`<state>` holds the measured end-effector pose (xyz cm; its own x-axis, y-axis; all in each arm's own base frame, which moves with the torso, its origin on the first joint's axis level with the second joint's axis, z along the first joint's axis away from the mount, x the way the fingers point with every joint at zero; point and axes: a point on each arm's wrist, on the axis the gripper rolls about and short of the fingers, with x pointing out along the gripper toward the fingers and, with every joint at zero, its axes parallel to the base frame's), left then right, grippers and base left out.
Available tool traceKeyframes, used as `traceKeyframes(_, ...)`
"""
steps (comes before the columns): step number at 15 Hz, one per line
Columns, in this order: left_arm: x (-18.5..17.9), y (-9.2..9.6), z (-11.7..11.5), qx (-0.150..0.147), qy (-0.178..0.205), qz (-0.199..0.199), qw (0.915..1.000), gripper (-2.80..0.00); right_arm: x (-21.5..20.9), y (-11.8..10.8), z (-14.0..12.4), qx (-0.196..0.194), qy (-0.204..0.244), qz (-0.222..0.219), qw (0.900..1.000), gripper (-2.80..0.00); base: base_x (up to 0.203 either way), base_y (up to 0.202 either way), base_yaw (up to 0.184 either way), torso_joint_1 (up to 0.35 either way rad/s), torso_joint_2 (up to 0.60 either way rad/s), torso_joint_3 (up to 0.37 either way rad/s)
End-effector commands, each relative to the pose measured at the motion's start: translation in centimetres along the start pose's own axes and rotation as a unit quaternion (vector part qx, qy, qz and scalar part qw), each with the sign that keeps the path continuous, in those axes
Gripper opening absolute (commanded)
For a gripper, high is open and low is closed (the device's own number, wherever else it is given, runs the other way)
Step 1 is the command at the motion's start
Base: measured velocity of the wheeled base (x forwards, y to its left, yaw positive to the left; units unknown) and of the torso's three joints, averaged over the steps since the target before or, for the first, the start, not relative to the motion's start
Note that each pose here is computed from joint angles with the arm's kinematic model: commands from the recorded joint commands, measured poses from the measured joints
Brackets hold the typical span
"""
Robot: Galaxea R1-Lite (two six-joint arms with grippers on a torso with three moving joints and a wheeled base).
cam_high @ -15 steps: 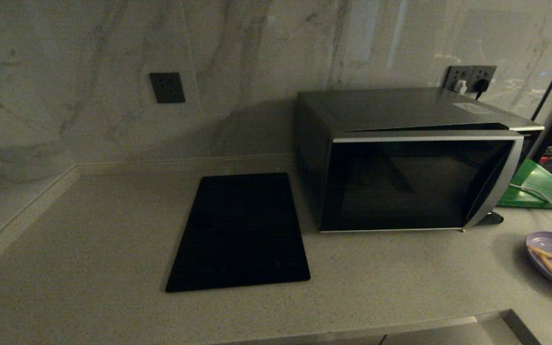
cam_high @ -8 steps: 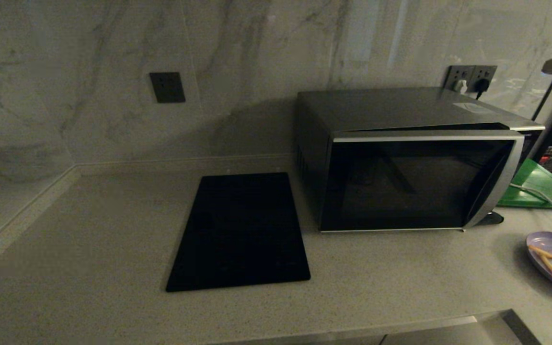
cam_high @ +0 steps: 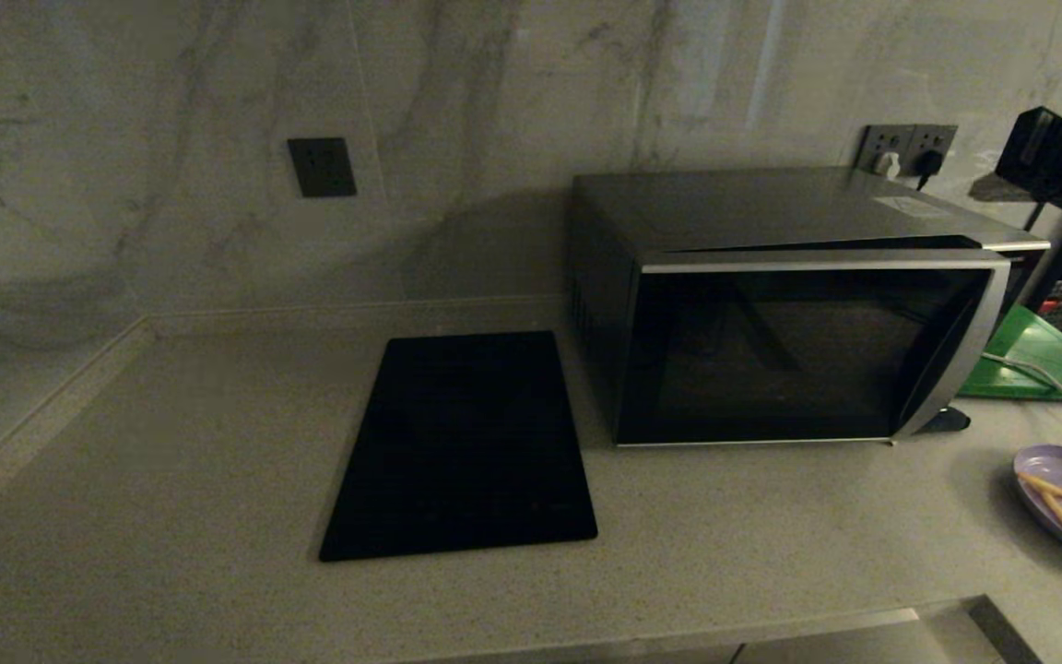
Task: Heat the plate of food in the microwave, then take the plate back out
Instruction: Open the microwave oven
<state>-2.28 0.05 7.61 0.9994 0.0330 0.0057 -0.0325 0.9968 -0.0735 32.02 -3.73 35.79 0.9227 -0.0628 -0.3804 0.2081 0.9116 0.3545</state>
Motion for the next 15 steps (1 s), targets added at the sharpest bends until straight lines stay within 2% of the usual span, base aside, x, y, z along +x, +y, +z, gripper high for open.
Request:
traceKeyframes(1,0.0,0.0,0.0,0.0,0.001,0.0,1.0,-2.8,2.3,-1.1,-0.6,-0.015,0.011,-0.047,0.999,-2.8,0.0,0.0,0.0,0.0,0.0,0.0)
traceKeyframes(4,0.0,0.0,0.0,0.0,0.0,0.0,1.0,-2.8,3.0,-1.7,-0.5,-0.029,0.01,-0.064,0.997,-2.8,0.0,0.0,0.0,0.0,0.0,0.0)
traceKeyframes(8,0.0,0.0,0.0,0.0,0.001,0.0,1.0,-2.8,4.3,-2.4,-0.8,-0.027,0.016,-0.075,0.997,-2.8,0.0,0.0,0.0,0.0,0.0,0.0)
traceKeyframes(15,0.0,0.0,0.0,0.0,0.001,0.0,1.0,-2.8,6.8,-2.8,-1.3,-0.025,0.022,-0.072,0.997,-2.8,0.0,0.0,0.0,0.0,0.0,0.0)
